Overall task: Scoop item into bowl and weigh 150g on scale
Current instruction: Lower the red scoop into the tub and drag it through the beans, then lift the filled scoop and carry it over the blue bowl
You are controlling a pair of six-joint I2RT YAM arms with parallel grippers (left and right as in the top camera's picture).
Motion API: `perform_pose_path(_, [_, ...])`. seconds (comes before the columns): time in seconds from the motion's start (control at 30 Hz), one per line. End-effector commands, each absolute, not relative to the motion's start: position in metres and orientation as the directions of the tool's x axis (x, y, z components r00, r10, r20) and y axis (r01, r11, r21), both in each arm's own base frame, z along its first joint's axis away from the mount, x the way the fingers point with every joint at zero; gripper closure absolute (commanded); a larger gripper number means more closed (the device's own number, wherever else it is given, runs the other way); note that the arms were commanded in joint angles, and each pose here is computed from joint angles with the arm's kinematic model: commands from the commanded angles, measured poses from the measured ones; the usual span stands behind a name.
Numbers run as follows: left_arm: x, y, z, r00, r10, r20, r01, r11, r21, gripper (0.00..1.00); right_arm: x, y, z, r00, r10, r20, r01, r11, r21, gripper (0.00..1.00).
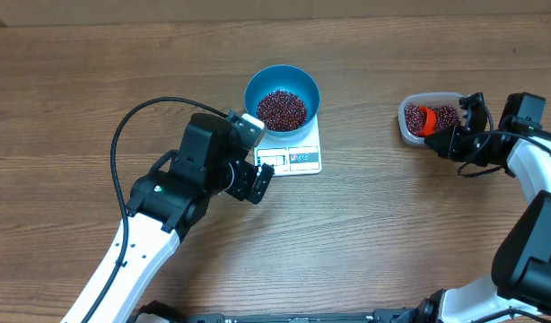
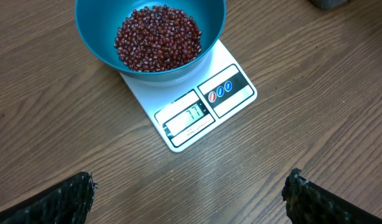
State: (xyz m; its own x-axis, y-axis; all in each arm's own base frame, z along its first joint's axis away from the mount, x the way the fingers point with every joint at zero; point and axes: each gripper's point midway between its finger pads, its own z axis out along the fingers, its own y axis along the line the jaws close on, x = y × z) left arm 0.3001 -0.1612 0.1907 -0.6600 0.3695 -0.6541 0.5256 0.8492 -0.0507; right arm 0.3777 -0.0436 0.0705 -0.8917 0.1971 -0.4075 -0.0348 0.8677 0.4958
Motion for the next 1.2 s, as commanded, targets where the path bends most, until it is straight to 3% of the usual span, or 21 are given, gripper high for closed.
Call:
perform_pose_path(0.0, [0.301,-0.162,0.189,-0.667,0.361,-0.652,0.522,0.851,-0.062,0.00,0.376,-0.039,0.053,-0.910,0.209,-0.357,-0.016,0.846,0.534,0.96])
perform_pose_path(0.6, [0.301,-0.162,0.189,-0.667,0.361,-0.652,0.521,0.851,-0.063,0.00,0.372,-0.068,0.069,-0.858,0.403,-0.319,0.091,0.729,0.678,0.96])
perform_pose_path(1.17, [0.301,-0.162,0.189,-0.667,0.361,-0.652,0.521,0.851,-0.063,0.00,0.367,-0.067,0.116,-0.805,0.510,-0.303,-0.015,0.493,0.870,0.96])
